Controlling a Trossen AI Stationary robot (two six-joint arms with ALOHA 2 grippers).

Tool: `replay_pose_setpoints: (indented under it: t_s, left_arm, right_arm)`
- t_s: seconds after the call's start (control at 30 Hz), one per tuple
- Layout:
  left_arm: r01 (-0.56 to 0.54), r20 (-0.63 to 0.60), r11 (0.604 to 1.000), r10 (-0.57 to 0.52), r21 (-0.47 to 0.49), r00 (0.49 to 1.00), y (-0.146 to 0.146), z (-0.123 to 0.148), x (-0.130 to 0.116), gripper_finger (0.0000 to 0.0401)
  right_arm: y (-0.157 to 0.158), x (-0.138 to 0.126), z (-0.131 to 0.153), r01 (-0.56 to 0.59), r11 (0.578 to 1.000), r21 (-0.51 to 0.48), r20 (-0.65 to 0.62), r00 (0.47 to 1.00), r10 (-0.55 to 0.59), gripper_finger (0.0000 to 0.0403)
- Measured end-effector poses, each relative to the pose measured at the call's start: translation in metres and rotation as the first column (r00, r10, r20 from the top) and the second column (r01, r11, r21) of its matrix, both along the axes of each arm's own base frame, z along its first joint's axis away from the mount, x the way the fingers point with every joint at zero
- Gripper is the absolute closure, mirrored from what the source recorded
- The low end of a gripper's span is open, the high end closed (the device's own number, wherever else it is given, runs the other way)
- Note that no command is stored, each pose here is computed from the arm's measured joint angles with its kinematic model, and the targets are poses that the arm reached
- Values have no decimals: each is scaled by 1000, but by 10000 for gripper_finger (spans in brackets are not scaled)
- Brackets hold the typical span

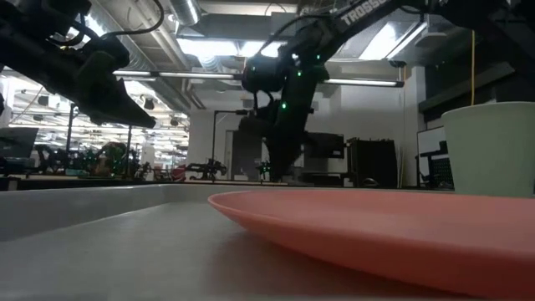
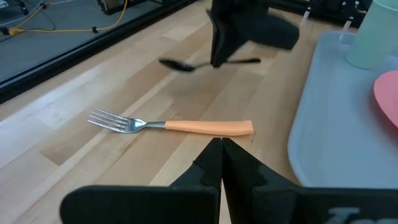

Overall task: Pick and place plate/cup/fork/spoon on tray
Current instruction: Put the black spoon on the gray serving tray to the right of the pink plate

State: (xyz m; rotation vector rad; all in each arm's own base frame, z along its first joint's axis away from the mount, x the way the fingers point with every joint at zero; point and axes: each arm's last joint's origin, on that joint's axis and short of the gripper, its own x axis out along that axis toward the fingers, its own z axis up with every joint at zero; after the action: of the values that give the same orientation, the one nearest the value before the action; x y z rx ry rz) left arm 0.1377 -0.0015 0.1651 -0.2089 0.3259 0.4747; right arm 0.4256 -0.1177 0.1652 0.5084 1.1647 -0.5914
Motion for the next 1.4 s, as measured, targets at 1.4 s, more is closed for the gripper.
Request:
replay_pose_setpoints:
  t_s: [1.4]
  left_arm:
    - [0,0,1000,0,0,1000,0,0,0,401]
  right_arm:
    - [290,3,41,344,824,451,375,765,-524,399]
